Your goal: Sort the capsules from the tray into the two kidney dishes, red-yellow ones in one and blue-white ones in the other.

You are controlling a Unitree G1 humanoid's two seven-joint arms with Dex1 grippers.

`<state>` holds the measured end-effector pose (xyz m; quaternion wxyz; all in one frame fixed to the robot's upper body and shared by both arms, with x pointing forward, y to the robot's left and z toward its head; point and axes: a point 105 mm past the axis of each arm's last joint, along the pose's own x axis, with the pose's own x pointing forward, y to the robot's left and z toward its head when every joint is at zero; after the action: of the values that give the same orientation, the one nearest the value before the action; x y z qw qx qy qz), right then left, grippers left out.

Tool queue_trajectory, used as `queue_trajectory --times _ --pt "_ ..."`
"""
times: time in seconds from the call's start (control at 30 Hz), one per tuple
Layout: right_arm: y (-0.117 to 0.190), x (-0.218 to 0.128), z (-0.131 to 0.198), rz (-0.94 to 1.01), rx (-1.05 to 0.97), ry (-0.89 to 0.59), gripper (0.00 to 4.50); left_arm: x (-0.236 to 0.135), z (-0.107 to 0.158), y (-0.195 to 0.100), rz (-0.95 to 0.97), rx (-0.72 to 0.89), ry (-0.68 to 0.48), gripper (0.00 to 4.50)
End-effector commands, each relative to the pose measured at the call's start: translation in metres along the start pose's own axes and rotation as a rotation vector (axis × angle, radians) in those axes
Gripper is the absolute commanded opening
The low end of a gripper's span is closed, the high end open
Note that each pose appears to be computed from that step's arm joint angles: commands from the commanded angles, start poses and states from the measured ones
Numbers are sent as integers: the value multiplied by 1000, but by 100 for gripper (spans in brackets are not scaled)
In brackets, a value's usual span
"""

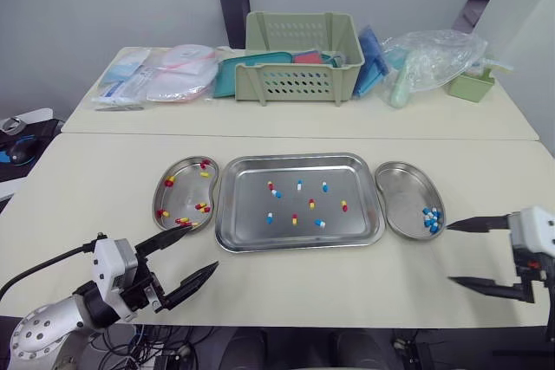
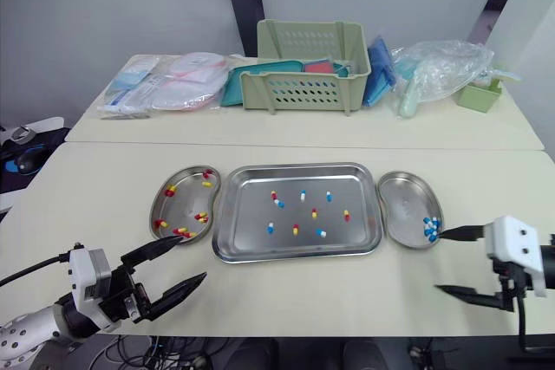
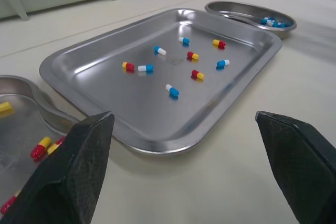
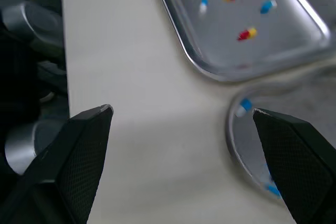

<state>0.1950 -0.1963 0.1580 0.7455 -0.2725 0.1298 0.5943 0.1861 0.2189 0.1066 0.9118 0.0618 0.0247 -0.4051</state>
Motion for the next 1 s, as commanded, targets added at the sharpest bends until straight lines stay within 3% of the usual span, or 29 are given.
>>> queue_trajectory --times 0.03,0.2,0.33,0.43,0.5,0.8,1.0 --pt "-1 22 22 6 -27 -87 450 -3 -1 -2 -12 25 1 445" --pt "-23 76 51 -46 -11 -215 450 0 -3 -3 -13 34 -8 445" --pt "-31 113 52 -41 -2 -224 450 2 0 -1 -16 41 -21 445" --pt "-35 135 54 -47 -29 -225 394 2 -1 -2 -19 42 -21 450" --pt "-36 148 55 -44 -48 -216 333 2 -2 -3 -21 41 -19 450" --pt "-46 205 69 -57 -58 -154 333 1 -5 -3 -31 43 -14 450" --pt "-56 224 71 -58 -27 -122 333 -1 -8 -3 -36 45 -11 450"
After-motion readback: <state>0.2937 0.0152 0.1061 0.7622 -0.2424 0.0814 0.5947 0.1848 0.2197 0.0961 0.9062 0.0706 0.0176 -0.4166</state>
